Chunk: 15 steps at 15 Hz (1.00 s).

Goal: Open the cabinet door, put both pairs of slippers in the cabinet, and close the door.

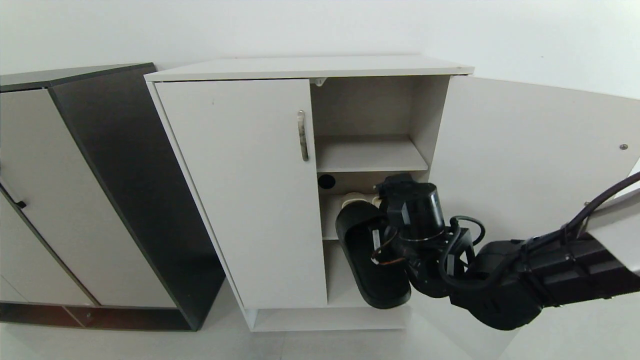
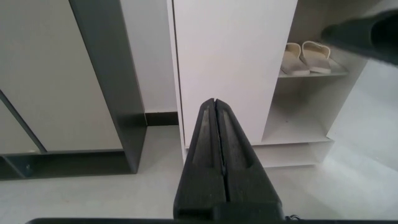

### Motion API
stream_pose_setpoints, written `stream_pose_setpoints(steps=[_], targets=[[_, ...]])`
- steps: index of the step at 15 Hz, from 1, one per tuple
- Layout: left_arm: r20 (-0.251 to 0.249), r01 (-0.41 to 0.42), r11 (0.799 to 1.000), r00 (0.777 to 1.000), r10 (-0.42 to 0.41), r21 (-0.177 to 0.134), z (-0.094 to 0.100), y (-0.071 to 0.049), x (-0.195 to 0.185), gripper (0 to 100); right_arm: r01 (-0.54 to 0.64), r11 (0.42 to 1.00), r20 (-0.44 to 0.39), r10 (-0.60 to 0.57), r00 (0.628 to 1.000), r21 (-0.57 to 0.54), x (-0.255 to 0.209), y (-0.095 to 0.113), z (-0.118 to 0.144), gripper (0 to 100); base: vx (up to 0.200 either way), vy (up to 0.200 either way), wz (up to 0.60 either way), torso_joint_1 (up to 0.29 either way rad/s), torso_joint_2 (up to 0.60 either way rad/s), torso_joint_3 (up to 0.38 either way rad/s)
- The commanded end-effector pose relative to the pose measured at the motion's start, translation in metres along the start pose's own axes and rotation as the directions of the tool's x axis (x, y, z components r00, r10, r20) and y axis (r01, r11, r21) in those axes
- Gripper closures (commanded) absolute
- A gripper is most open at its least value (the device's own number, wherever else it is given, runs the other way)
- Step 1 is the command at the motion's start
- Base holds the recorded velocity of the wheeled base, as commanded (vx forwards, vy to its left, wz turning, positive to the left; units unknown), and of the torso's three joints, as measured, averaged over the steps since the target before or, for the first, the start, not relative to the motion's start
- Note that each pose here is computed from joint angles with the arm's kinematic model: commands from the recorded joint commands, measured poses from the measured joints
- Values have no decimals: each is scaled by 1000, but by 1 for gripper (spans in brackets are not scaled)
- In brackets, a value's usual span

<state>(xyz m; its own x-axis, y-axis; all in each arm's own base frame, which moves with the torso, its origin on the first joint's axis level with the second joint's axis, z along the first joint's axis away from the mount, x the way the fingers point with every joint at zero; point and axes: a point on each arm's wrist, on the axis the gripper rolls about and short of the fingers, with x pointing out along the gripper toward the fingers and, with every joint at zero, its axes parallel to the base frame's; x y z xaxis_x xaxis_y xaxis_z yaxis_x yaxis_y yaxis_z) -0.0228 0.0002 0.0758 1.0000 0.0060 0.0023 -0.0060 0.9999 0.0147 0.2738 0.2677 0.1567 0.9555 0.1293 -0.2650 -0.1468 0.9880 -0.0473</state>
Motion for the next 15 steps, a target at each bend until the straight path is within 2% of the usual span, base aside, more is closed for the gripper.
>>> stream_pose_setpoints(steps=[1, 2, 6, 14, 15], targets=[[-1, 0, 1000, 1000, 0, 1, 0, 0, 0, 100, 24, 995, 89, -32, 995, 94, -9, 5, 39, 100, 0, 0, 0, 0, 0, 0], [1, -2, 1000, 1000, 2, 2, 0, 0, 0, 100, 21, 994, 103, -33, 994, 110, -9, 5, 46, 100, 0, 0, 0, 0, 0, 0], [-1, -2, 1000, 1000, 2, 2, 0, 0, 0, 100, 40, 985, 15, -43, 999, 167, -17, 2, 63, 100, 0, 0, 0, 0, 0, 0], [-1, 0, 1000, 1000, 0, 5, 0, 0, 0, 100, 37, 984, 2, -38, 999, 175, -21, 2, 64, 100, 0, 0, 0, 0, 0, 0], [1, 0, 1000, 1000, 0, 4, 0, 0, 0, 100, 37, 984, 2, -38, 999, 175, -20, 2, 64, 100, 200, 0, 0, -2, 2, -2]])
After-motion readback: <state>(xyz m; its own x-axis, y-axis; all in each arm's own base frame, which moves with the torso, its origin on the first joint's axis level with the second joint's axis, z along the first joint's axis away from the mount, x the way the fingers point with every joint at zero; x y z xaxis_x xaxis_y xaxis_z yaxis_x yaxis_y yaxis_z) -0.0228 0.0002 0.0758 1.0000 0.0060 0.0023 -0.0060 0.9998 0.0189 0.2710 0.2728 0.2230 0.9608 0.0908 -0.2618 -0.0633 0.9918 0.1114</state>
